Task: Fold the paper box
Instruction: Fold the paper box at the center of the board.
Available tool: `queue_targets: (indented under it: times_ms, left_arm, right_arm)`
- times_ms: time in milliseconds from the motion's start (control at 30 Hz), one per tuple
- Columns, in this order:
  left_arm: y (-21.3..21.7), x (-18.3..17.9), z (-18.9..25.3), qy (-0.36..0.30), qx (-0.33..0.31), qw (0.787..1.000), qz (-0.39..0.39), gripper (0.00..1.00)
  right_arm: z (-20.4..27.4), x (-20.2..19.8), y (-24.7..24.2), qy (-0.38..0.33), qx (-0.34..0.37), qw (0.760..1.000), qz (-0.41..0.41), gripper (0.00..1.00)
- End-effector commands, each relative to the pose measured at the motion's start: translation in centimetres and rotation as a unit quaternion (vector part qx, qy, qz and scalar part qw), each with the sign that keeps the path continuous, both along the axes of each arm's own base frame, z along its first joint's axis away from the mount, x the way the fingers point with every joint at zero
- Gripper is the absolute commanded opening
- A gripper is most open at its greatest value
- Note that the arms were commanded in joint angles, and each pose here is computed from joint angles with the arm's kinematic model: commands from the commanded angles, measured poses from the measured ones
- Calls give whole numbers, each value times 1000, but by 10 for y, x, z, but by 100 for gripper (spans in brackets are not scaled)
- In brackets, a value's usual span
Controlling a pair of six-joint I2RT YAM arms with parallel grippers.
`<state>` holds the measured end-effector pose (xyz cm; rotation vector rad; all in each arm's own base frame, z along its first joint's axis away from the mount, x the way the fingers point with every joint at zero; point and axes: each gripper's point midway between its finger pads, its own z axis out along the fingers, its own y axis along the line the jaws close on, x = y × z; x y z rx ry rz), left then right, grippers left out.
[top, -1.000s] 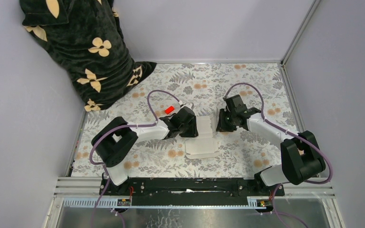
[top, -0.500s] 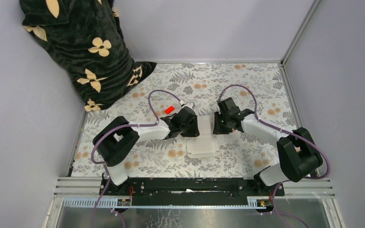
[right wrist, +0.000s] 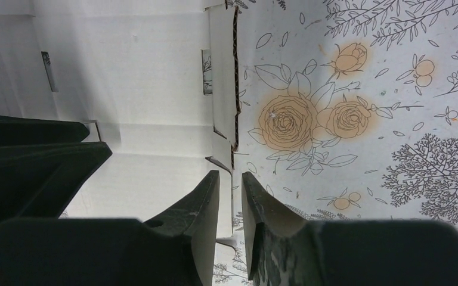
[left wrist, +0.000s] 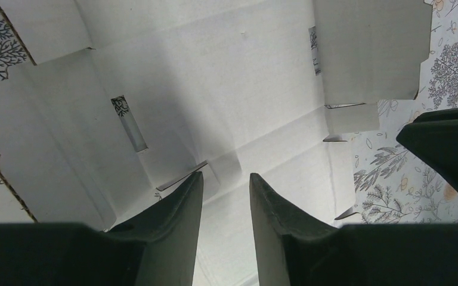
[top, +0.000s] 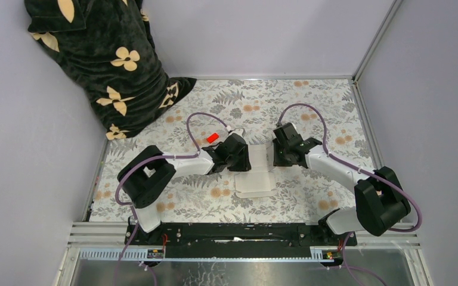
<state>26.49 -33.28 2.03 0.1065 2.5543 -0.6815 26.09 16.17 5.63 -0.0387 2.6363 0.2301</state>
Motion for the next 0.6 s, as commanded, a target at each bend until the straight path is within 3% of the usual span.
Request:
queue_targets:
  times_ms: [0,567]
  left_arm:
    - [46,-44,-65,88,112,990,-13,42]
    - [42,-48,-66,95,106,990,-23,42]
  right_arm:
    - [2,6,3,-28,-5,1000,3,27]
    - [-12,8,4,-63,-3,998,-4,24]
